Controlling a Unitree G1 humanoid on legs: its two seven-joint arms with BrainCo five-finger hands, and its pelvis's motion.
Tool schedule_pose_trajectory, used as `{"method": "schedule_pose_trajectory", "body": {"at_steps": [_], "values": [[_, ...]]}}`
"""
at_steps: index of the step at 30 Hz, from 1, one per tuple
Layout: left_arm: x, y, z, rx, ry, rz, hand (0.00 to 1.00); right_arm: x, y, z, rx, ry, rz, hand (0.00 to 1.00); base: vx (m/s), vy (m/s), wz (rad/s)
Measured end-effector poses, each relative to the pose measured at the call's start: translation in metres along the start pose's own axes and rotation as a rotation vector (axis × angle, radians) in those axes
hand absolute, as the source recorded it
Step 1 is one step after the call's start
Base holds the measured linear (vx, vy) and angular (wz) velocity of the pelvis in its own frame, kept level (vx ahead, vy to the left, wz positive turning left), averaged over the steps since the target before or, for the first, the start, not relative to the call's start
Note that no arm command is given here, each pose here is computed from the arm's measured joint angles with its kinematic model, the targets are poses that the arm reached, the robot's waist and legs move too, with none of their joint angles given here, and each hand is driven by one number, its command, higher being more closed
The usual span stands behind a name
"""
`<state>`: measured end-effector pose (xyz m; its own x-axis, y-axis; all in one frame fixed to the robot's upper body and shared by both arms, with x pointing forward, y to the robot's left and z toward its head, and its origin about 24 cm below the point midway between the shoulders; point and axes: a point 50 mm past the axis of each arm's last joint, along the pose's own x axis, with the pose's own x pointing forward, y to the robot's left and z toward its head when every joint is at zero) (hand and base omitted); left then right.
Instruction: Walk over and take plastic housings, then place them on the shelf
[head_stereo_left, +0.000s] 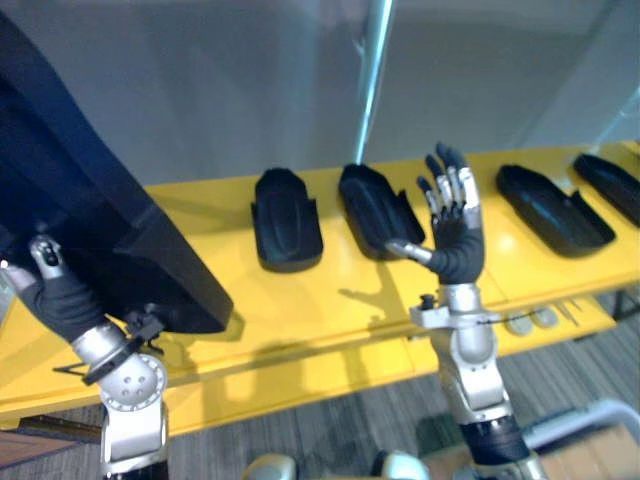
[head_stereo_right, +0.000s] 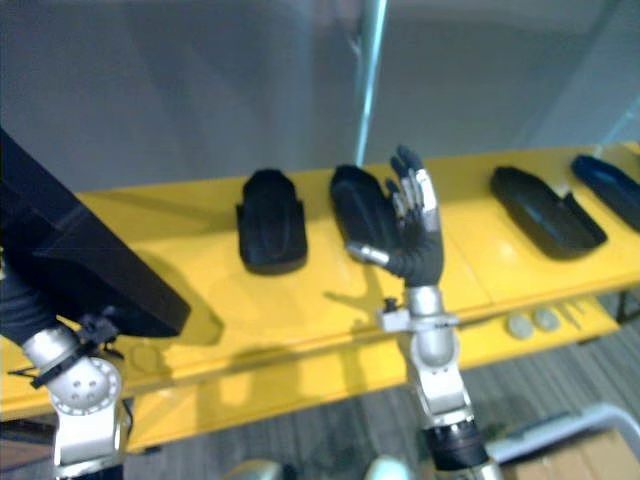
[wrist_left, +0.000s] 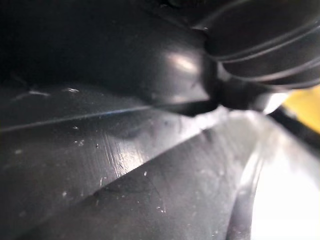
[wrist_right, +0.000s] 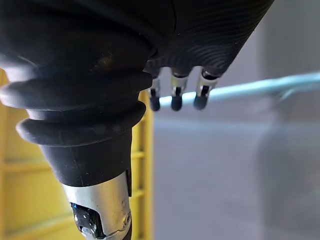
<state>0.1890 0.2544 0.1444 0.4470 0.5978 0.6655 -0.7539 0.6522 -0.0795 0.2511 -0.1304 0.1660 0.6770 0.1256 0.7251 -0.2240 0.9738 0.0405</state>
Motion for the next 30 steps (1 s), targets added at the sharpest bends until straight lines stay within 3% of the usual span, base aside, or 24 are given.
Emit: {"method": "schedule_pose_trajectory", "body": {"at_steps": [3, 8, 13, 16, 17, 19, 20, 22, 27, 30], "values": [[-0.022, 0.013, -0.010, 0.048, 0.120, 0.018, 1.00, 0.008, -0.003, 0.004, 0.045, -0.007, 0.074, 0.00, 0.24, -0.262, 0.26], [-0.032, 0.016, -0.009, 0.017, 0.183, 0.036, 1.00, 0.007, -0.003, 0.021, 0.093, -0.041, 0.154, 0.00, 0.13, -0.107, 0.26], [-0.025, 0.029, -0.008, 0.080, 0.161, 0.022, 1.00, -0.012, -0.032, 0.040, -0.029, -0.058, 0.013, 0.00, 0.09, 0.028, 0.39], [-0.014, 0.058, -0.012, 0.201, 0.148, 0.102, 1.00, -0.037, -0.076, 0.051, -0.193, -0.022, -0.278, 0.00, 0.05, 0.064, -0.04], [-0.008, 0.070, -0.017, 0.265, 0.142, 0.112, 1.00, -0.056, -0.096, 0.055, -0.279, 0.013, -0.445, 0.00, 0.02, 0.044, -0.15], [-0.004, 0.080, -0.021, 0.326, 0.143, 0.107, 1.00, -0.073, -0.111, 0.055, -0.357, 0.059, -0.580, 0.00, 0.01, 0.037, -0.22], [-0.002, 0.090, -0.028, 0.412, 0.158, 0.084, 1.00, -0.099, -0.129, 0.051, -0.454, 0.147, -0.742, 0.00, 0.01, 0.030, -0.29], [-0.002, 0.098, -0.039, 0.479, 0.207, 0.036, 1.00, -0.135, -0.149, 0.046, -0.548, 0.266, -0.914, 0.00, 0.01, 0.030, -0.41], [0.004, 0.117, -0.080, 0.662, 0.383, -0.098, 1.00, -0.227, -0.175, 0.043, -0.769, 0.586, -1.204, 0.00, -0.03, 0.015, -0.47], [0.021, 0.110, -0.102, 0.702, 0.479, -0.222, 1.00, -0.284, -0.173, 0.038, -0.832, 0.828, -1.325, 0.00, -0.09, -0.011, -0.30]]}}
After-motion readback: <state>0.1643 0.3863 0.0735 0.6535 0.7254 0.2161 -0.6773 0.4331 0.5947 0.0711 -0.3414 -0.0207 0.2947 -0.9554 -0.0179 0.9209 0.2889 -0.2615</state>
